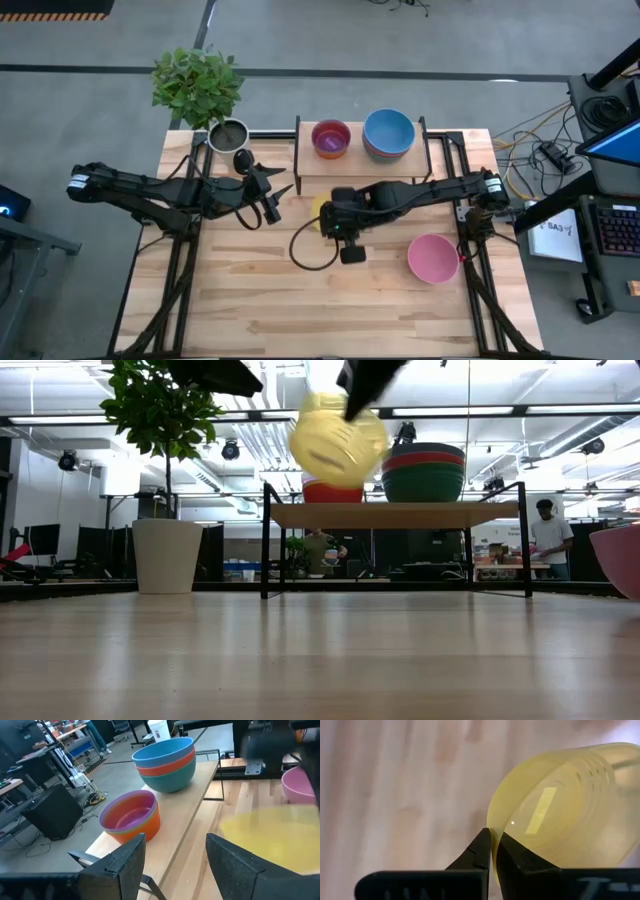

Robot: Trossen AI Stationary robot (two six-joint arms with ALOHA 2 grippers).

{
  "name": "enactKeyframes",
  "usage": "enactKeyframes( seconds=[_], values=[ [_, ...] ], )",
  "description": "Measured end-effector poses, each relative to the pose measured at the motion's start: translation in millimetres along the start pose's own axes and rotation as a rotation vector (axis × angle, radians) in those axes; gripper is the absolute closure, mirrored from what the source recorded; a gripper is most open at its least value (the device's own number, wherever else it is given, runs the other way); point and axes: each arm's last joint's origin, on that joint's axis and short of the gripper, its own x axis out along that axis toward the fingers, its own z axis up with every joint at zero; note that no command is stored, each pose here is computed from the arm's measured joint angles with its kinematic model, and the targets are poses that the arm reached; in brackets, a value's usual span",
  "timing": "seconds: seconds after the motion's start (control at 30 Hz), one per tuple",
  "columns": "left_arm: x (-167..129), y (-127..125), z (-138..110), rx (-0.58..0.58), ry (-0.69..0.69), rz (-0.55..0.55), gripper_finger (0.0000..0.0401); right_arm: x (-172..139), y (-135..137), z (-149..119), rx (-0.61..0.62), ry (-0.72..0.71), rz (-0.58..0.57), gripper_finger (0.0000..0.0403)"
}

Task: Place and stack bowls onto a shelf
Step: Stack the small yellow bowl on top of the small purple bowl on the shelf

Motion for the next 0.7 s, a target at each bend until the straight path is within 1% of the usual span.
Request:
enactKeyframes(
  seconds=[0.1, 0.2, 0.27, 0.5, 0.7],
  values=[
    [-1, 1, 0, -0.001, 0.004, 0.000, 0.0210, -19, -8, 10, -0.104, -0.055, -0.142, 0.0394],
    [-2, 2, 0, -0.008, 0.002, 0.000, 0.0210, -34, -20, 16, -0.205, -0.076, -0.297, 0.0394],
    [-3, 2, 0, -0.006, 0.003, -0.001, 0.0210, -40, -33, 17, -0.228, -0.072, -0.366, 0.0394],
    [-5, 4, -1, -0.011, 0.012, -0.002, 0.0210, -48, -92, 10, -0.170, -0.034, -0.452, 0.0394],
    [-8, 7, -2, -0.027, 0.014, -0.002, 0.0210, -49, -129, 1, -0.153, -0.024, -0.421, 0.0394]
  ],
)
